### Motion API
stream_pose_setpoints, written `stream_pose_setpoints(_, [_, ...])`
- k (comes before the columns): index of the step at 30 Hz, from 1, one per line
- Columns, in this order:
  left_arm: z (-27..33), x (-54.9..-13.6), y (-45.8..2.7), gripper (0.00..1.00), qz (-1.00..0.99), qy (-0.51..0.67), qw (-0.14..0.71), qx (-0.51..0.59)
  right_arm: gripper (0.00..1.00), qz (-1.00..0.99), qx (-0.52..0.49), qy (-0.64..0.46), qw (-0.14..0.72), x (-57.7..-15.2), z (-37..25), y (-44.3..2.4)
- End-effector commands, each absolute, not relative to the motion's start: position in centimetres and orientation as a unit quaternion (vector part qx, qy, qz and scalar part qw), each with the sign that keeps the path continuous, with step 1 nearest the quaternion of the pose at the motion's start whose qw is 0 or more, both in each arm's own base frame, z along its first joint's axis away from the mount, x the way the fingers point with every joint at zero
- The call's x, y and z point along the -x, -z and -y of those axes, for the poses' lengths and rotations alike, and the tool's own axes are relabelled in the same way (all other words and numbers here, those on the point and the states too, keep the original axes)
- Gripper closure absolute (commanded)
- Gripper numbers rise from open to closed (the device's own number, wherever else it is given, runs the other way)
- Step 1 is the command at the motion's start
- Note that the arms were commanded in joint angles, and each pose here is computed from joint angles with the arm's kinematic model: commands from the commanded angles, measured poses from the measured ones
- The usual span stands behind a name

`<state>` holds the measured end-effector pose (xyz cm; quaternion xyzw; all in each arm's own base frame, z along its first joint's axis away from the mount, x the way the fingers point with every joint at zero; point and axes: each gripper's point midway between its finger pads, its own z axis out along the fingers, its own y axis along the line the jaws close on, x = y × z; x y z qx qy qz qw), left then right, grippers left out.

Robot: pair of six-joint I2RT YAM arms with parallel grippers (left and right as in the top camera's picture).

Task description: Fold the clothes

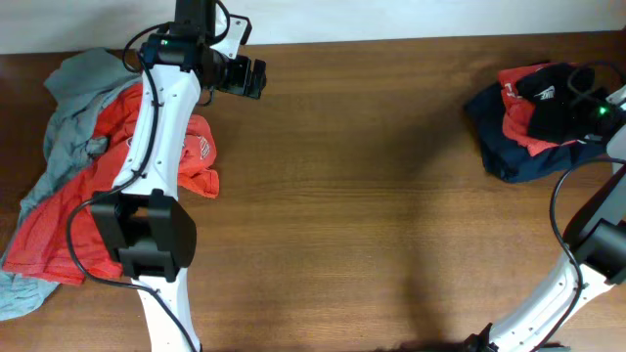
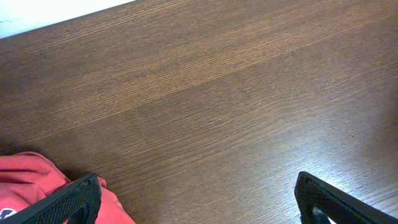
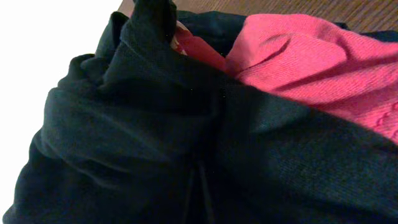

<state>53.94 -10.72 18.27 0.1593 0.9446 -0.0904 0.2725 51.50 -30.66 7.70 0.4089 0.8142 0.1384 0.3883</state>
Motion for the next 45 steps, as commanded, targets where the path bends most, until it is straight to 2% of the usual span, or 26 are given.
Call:
stream_pose_setpoints(1, [10.6,-54.2,-18.8,0.01,-0.941,0.085,0.281,-0.169,0.9,-0.809,-0.392,-0.14,0.415,-51.6,30.0,-11.8])
stream_pose_setpoints(5, [10.0,-54.4,-18.8,0.01,-0.942,0.071,0.283,-0.163,0.87,-0.796,-0.362,-0.147,0.463,-51.3,29.0,-18.7])
stream_pose_setpoints(9, [9.3,-54.6,-19.0,0.01,-0.944,0.05,0.287,-0.157,0.72,-0.781,-0.337,-0.14,0.507,-50.0,27.5,-25.6])
stream_pose_setpoints(11, [9.2,-54.7,-19.7,0.01,-0.942,0.047,0.294,-0.156,0.52,-0.772,-0.324,-0.136,0.529,-48.9,26.5,-29.4])
stream_pose_setpoints(13, [9.0,-54.9,-20.6,0.01,-0.939,0.046,0.304,-0.155,0.39,-0.768,-0.312,-0.14,0.542,-47.8,25.2,-32.0])
stream_pose_setpoints(20, [7.7,-55.6,-22.7,0.01,-0.932,0.041,0.331,-0.144,0.0,-0.794,-0.215,-0.155,0.547,-43.2,16.8,-38.5])
stream_pose_setpoints(26, [7.6,-55.6,-22.7,0.01,-0.932,0.041,0.331,-0.142,0.01,-0.819,-0.168,-0.168,0.522,-39.6,10.5,-40.1])
stream_pose_setpoints(31, [7.6,-55.6,-22.7,0.01,-0.932,0.041,0.331,-0.142,0.01,-0.841,-0.16,-0.193,0.479,-38.3,7.3,-38.8])
stream_pose_setpoints(38, [7.6,-55.6,-22.7,0.01,-0.932,0.041,0.331,-0.142,0.01,-0.864,-0.184,-0.21,0.419,-37.3,6.3,-36.1])
stream_pose_setpoints(45, [7.7,-55.6,-22.7,0.01,-0.932,0.041,0.331,-0.143,0.01,-0.864,-0.178,-0.24,0.405,-36.9,5.2,-36.0])
